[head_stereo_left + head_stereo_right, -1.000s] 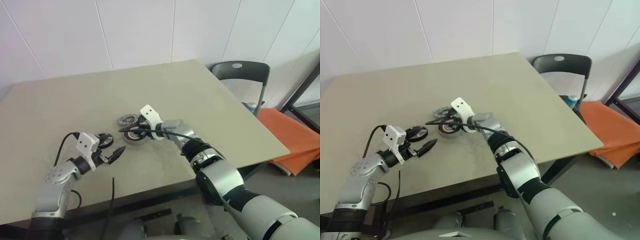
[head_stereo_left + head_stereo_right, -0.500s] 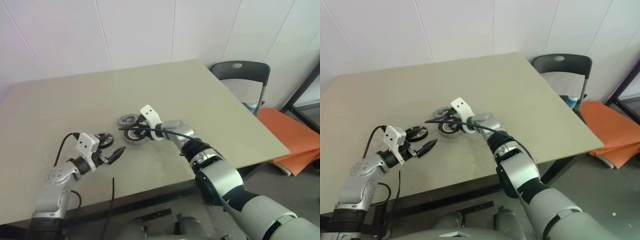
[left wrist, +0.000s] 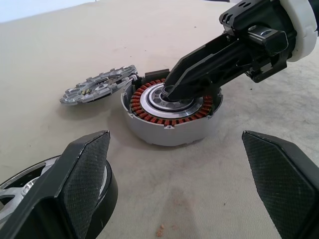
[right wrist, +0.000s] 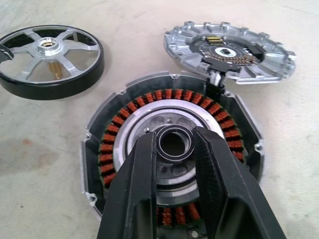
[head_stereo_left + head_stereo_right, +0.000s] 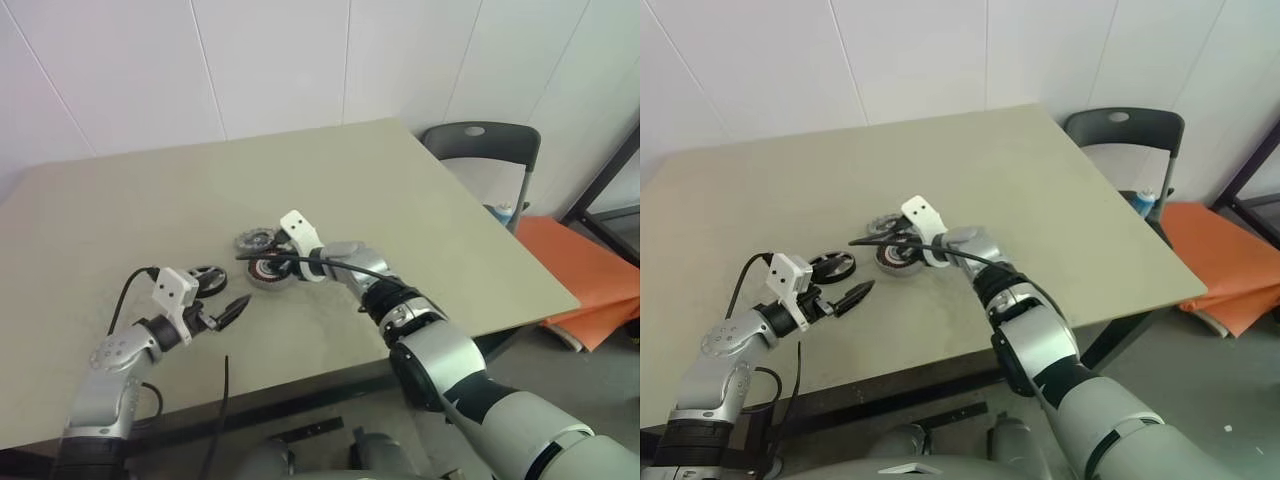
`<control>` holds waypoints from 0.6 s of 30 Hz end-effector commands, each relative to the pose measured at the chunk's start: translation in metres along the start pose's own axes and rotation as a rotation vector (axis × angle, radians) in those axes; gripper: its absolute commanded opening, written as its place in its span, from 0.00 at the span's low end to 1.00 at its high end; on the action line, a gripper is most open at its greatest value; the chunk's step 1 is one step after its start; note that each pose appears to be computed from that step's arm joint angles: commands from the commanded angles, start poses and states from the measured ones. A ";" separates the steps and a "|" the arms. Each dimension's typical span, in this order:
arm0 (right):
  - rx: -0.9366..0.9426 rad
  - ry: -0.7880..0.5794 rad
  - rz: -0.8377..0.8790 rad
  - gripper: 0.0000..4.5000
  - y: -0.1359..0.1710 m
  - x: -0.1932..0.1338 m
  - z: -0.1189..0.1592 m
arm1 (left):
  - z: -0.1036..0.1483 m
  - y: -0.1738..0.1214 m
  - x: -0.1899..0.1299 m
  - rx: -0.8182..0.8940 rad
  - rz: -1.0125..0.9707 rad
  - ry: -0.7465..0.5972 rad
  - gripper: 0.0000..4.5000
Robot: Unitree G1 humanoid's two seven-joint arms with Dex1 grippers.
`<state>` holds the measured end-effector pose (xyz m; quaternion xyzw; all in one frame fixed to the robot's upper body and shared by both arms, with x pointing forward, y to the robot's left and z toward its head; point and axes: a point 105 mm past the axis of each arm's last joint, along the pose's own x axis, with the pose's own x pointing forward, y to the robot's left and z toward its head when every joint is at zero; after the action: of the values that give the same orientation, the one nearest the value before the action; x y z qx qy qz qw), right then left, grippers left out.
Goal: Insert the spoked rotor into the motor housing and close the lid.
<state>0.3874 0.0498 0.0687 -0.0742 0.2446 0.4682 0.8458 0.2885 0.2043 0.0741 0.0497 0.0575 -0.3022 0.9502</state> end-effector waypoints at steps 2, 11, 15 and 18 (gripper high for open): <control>0.002 -0.059 0.038 0.16 0.009 0.001 0.018 | 0.011 0.001 0.000 0.021 -0.002 -0.033 1.00; -0.030 -0.050 0.012 0.16 0.004 -0.001 0.017 | 0.011 0.001 0.000 0.021 0.000 -0.034 1.00; -0.039 -0.047 -0.002 0.16 -0.001 -0.004 0.017 | 0.011 0.001 0.000 0.021 -0.003 -0.034 1.00; -0.037 -0.049 -0.005 0.16 -0.003 -0.004 0.017 | 0.011 0.001 0.000 0.022 -0.004 -0.034 1.00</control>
<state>0.3895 0.0452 0.0691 -0.0767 0.2437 0.4660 0.8471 0.2885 0.2041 0.0741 0.0492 0.0574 -0.3026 0.9501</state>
